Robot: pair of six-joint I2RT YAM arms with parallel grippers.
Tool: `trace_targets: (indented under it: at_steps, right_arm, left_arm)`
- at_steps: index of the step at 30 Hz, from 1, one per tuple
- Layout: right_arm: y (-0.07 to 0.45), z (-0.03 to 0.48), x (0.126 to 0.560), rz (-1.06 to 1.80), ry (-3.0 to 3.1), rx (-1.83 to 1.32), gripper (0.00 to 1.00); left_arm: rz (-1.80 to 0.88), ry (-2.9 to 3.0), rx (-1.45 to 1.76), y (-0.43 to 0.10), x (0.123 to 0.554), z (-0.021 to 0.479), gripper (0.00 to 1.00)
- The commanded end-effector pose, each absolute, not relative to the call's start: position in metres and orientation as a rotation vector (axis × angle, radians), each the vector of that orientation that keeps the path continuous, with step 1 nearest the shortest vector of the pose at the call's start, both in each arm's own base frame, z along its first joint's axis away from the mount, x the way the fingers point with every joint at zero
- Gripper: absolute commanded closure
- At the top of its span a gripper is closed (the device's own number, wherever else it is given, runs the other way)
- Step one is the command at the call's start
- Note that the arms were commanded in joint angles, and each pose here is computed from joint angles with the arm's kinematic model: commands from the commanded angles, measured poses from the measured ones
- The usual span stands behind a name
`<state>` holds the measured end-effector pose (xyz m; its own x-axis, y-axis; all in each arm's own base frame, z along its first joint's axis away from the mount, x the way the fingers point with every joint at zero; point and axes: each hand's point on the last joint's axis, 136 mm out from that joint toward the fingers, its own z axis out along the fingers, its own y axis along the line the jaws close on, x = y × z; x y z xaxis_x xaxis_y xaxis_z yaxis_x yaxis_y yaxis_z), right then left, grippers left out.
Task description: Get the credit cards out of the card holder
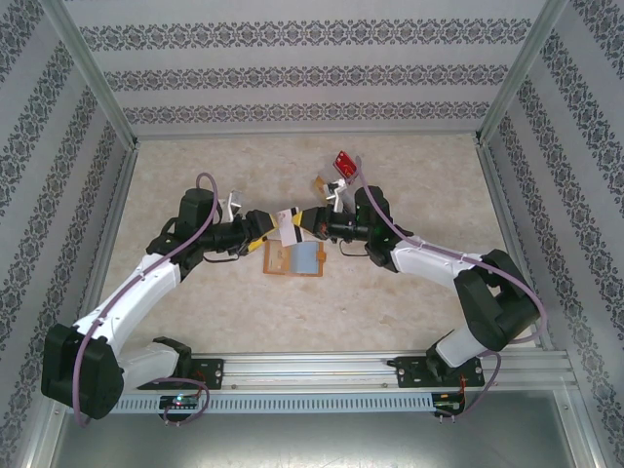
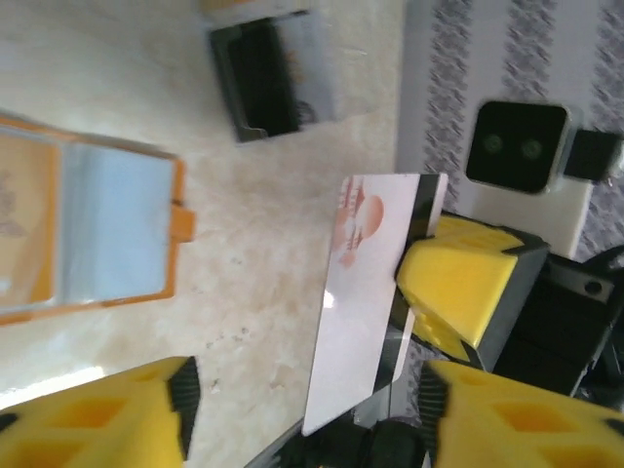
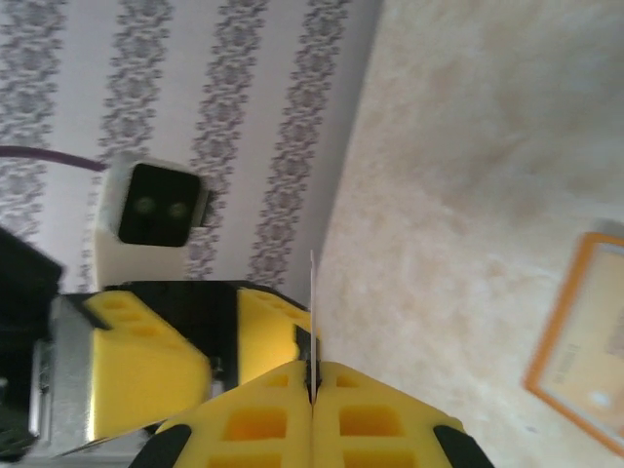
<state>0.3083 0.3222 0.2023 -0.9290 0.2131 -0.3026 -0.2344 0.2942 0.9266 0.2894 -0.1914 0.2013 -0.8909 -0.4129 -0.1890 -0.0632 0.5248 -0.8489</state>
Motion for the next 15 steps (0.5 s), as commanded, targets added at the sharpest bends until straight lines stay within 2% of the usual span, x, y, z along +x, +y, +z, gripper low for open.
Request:
trace_targets:
  at_steps: [1, 3, 6, 15]
  right_arm:
    - [0.297, 0.200, 0.323, 1.397, 2.259, -0.076, 1.00]
    - [0.276, 0.195, 0.332, 1.193, 2.309, -0.114, 1.00]
    - [0.243, 0.190, 0.349, 0.873, 2.350, -0.189, 1.00]
    - [0.198, 0.188, 0.399, 0.399, 2.374, -0.453, 1.00]
  left_arm:
    - [-0.995, 2.471, -0.379, -0.153, 0.286, 0.188, 0.19]
    - [-0.886, 2.497, -0.381, -0.136, 0.286, 0.177, 0.11]
    - [-0.768, 2.525, -0.358, -0.116, 0.286, 0.167, 0.03]
    - [-0.471, 2.569, -0.327, -0.076, 0.282, 0.157, 0.00]
